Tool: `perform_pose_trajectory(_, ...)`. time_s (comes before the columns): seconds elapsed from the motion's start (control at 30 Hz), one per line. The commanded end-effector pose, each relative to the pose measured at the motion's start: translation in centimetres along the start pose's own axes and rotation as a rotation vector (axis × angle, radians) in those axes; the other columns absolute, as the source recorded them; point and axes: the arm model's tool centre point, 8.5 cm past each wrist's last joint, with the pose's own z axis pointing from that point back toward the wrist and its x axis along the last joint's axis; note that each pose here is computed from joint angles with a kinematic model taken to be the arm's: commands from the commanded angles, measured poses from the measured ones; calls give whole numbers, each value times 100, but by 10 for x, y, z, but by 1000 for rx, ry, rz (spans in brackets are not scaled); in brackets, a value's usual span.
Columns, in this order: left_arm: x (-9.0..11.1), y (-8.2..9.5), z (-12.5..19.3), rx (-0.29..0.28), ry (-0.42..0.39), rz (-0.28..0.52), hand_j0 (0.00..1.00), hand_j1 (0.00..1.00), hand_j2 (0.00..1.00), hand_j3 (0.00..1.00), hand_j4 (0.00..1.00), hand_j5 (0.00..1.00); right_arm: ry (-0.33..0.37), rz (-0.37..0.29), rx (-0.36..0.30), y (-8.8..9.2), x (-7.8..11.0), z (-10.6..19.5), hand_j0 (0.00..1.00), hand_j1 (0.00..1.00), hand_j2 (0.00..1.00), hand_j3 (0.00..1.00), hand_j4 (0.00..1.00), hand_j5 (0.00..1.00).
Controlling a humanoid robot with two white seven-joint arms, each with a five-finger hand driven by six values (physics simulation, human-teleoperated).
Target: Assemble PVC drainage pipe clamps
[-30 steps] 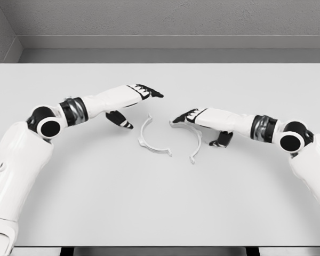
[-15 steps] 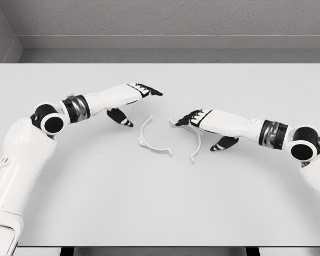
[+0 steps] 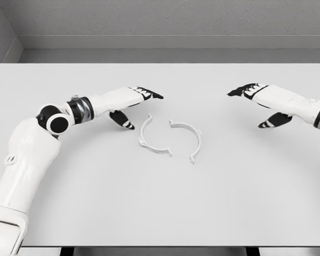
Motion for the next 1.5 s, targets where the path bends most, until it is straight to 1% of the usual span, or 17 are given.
perform_pose_trajectory(0.0, 4, 0, -5, 3, -9, 2, 100, 100, 100, 100, 100, 100, 30, 0, -18, -9, -9, 12, 100, 100, 100, 100, 100, 100)
perform_pose_trajectory(0.1, 5, 0, -6, 4, -10, 2, 100, 100, 100, 100, 100, 100, 28, -6, -11, -4, -8, 11, 100, 100, 100, 100, 100, 100)
perform_pose_trajectory(0.23, 5, 1, -6, 4, -11, 1, 100, 100, 100, 100, 100, 100, 23, -7, -8, -3, -7, 10, 100, 100, 100, 100, 100, 100)
perform_pose_trajectory(0.27, 5, 1, -6, 4, -11, 1, 100, 100, 100, 100, 100, 100, 24, -12, -3, 0, -7, 10, 100, 100, 100, 100, 100, 100)
perform_pose_trajectory(0.43, 7, 0, -8, 2, -15, 1, 100, 100, 100, 100, 100, 100, 22, -12, -5, 0, -7, 9, 100, 100, 100, 100, 100, 100)
perform_pose_trajectory(0.67, 17, 1, -18, 6, -38, -2, 100, 100, 100, 100, 100, 100, 21, -11, -5, 0, -6, 9, 100, 100, 100, 100, 100, 100)
perform_pose_trajectory(0.77, 17, 1, -19, 5, -40, -4, 100, 100, 100, 100, 100, 100, 21, -11, -5, 0, -6, 9, 100, 100, 100, 100, 100, 100)
perform_pose_trajectory(0.83, 24, 0, -25, 2, -57, -4, 100, 100, 100, 100, 100, 100, 21, -11, -5, 0, -6, 9, 100, 100, 100, 100, 100, 100)
perform_pose_trajectory(1.13, 23, 0, -24, 0, -50, -11, 100, 100, 100, 100, 100, 100, 19, -15, -1, 3, -5, 9, 100, 100, 100, 100, 100, 100)
perform_pose_trajectory(1.17, 20, 5, -21, 6, -43, -17, 100, 100, 100, 100, 100, 100, 18, -13, -2, 2, -5, 8, 100, 100, 100, 100, 100, 100)
perform_pose_trajectory(1.23, 11, 13, -11, 12, -19, -31, 100, 100, 100, 100, 100, 100, 16, -12, -3, 2, -4, 8, 100, 100, 100, 100, 100, 100)
perform_pose_trajectory(1.3, -8, 20, 14, 12, 32, -52, 100, 100, 100, 100, 100, 100, 15, -15, 0, 4, -4, 8, 100, 100, 100, 100, 100, 100)
perform_pose_trajectory(1.33, -17, 34, 35, 38, 60, -82, 100, 100, 100, 100, 100, 100, 4, -19, 6, 7, -1, 3, 100, 100, 100, 100, 100, 100)
perform_pose_trajectory(1.37, -17, 60, 66, 106, 67, -133, 100, 100, 100, 100, 100, 100, -57, -33, 48, 26, 17, -20, 100, 100, 100, 100, 100, 100)
perform_pose_trajectory(1.4, -19, 69, 93, 129, 74, -152, 100, 100, 100, 100, 100, 100, -100, -29, 72, 34, 31, -31, 100, 100, 100, 100, 100, 100)
perform_pose_trajectory(1.43, -21, 83, 124, 155, 73, -169, 100, 100, 100, 100, 100, 100, -162, -11, 72, 36, 52, -43, 100, 100, 100, 100, 100, 100)
perform_pose_trajectory(1.47, -24, 93, 151, 171, 80, -170, 100, 100, 100, 100, 100, 100, -193, 1, 68, 38, 65, -44, 100, 100, 100, 100, 100, 100)
